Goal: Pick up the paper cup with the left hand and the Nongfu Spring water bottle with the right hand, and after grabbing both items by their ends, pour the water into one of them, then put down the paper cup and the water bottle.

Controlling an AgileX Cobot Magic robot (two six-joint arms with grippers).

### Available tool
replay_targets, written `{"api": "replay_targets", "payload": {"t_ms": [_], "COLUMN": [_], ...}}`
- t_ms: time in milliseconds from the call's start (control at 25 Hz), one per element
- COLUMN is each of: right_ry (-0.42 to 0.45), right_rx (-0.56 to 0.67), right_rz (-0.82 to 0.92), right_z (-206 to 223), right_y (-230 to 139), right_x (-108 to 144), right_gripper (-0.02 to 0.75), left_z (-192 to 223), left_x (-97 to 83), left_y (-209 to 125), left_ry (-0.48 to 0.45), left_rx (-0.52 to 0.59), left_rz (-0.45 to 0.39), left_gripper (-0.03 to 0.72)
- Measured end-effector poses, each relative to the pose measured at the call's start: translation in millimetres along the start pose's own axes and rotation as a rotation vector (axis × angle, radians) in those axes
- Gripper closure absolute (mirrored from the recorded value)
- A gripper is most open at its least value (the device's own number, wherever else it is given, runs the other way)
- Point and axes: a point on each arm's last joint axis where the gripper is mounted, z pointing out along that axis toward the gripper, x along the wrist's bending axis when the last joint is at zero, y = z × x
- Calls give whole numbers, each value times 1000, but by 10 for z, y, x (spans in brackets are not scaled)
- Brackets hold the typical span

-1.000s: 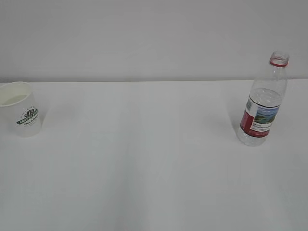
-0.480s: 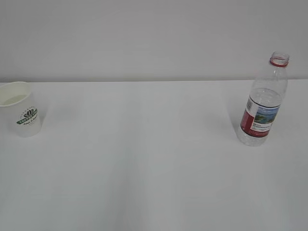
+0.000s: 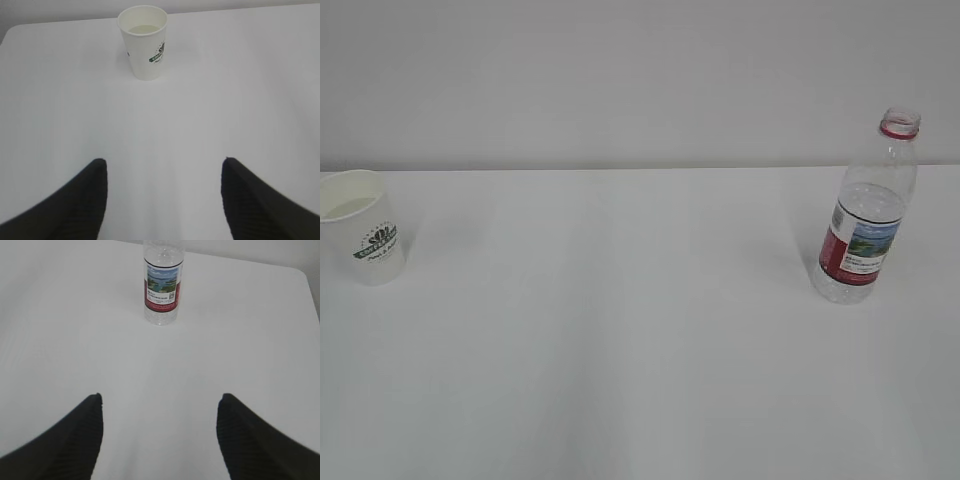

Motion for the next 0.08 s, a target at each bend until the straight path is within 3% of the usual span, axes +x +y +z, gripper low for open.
{"api": "replay_targets", "payload": {"t_ms": [80], "right_ry": [0], "right_rx": [0], "right_rz": [0], "right_z": [0], "right_y": [0], "right_x": [0], "right_gripper": [202], "left_z": [0], "left_x": [0], "left_y": [0], "left_ry": [0], "left_rx": [0], "left_rz": [0], "left_gripper": [172]}}
